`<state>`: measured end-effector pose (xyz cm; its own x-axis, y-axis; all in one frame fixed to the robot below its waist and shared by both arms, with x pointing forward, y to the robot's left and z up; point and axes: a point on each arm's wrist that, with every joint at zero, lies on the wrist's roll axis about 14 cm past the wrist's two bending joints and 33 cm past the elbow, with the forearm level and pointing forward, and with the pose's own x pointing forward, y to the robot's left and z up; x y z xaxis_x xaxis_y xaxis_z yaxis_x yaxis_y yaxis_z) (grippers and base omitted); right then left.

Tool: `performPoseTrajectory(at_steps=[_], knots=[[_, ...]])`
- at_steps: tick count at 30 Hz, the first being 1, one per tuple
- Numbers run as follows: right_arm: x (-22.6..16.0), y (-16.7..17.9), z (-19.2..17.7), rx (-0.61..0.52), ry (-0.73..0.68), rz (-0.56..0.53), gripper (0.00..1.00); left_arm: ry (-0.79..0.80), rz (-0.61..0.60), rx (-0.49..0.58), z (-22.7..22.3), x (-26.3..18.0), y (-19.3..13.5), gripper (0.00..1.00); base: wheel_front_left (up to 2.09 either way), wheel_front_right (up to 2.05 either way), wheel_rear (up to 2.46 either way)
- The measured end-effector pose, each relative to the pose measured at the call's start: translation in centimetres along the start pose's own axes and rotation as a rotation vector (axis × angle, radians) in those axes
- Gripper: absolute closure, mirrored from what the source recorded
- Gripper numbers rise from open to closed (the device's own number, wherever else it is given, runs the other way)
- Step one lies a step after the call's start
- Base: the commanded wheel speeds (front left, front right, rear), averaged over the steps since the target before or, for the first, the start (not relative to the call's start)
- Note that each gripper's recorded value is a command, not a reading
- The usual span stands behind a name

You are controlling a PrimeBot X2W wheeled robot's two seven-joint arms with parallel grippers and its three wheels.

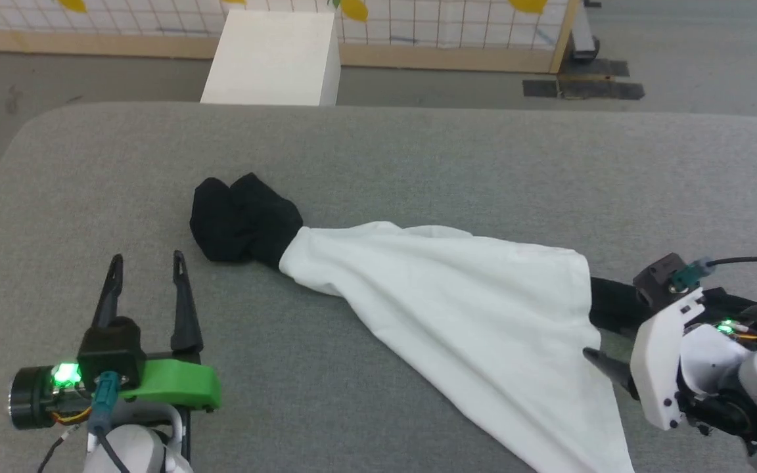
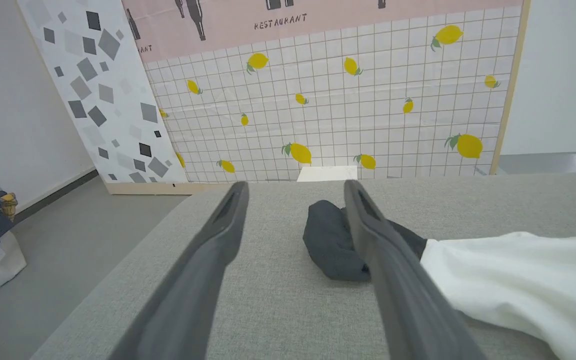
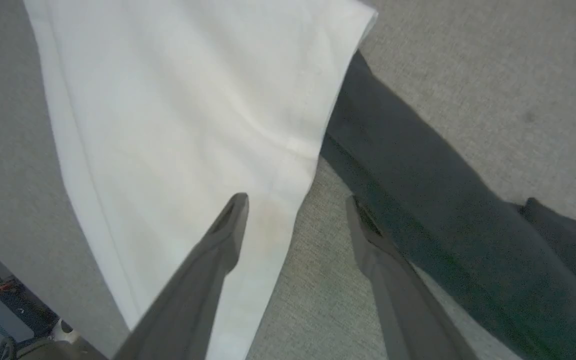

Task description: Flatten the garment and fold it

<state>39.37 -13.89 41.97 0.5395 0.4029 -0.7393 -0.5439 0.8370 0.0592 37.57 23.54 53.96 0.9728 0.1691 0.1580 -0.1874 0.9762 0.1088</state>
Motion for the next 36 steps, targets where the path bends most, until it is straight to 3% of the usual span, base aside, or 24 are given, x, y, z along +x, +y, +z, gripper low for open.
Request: performPoseTrajectory(at_steps=[7,8,9,10,15,22,26,29,33,36], knots=[[4.4,1.6,-3.9,0.017,0.157,0.059,0.00,0.041,0.012,0.002,-1.6,0.2,0.4,0.00,0.00,0.00,0.00],[4.7,1.8,-3.9,0.017,0.159,0.069,0.27,0.044,0.017,0.009,-1.7,0.2,0.6,0.00,0.00,0.00,0.00],[4.8,1.9,-3.8,0.011,0.150,0.077,0.70,0.045,0.024,0.014,-1.8,0.2,0.9,0.00,0.00,0.00,0.00],[4.9,1.9,-3.6,0.003,0.131,0.079,1.00,0.045,0.032,0.016,-1.8,0.2,1.1,0.00,0.00,0.00,0.00],[4.2,2.1,-1.8,-0.021,-0.020,0.084,1.00,0.045,0.052,0.017,-1.8,-0.2,1.9,0.00,0.00,0.00,0.00],[0.1,3.6,5.8,-0.082,-0.370,0.122,1.00,0.002,0.054,-0.017,-0.4,-0.7,1.5,0.00,0.00,0.00,0.00],[-1.0,8.0,9.2,-0.143,-0.486,0.225,1.00,-0.016,0.061,-0.014,0.2,-1.0,1.8,0.00,0.00,0.00,0.00],[-0.5,13.8,9.4,-0.182,-0.493,0.363,1.00,-0.012,0.083,-0.012,0.1,-1.3,2.5,0.00,0.00,0.00,0.00],[1.4,19.9,5.6,-0.341,-0.387,0.474,1.00,-0.005,0.108,-0.016,-0.1,-1.7,3.2,0.00,0.00,0.00,0.00],[3.0,23.0,2.0,-0.353,-0.274,0.549,1.00,0.014,0.122,-0.015,-0.7,-1.9,3.8,0.00,0.00,0.00,0.00]])
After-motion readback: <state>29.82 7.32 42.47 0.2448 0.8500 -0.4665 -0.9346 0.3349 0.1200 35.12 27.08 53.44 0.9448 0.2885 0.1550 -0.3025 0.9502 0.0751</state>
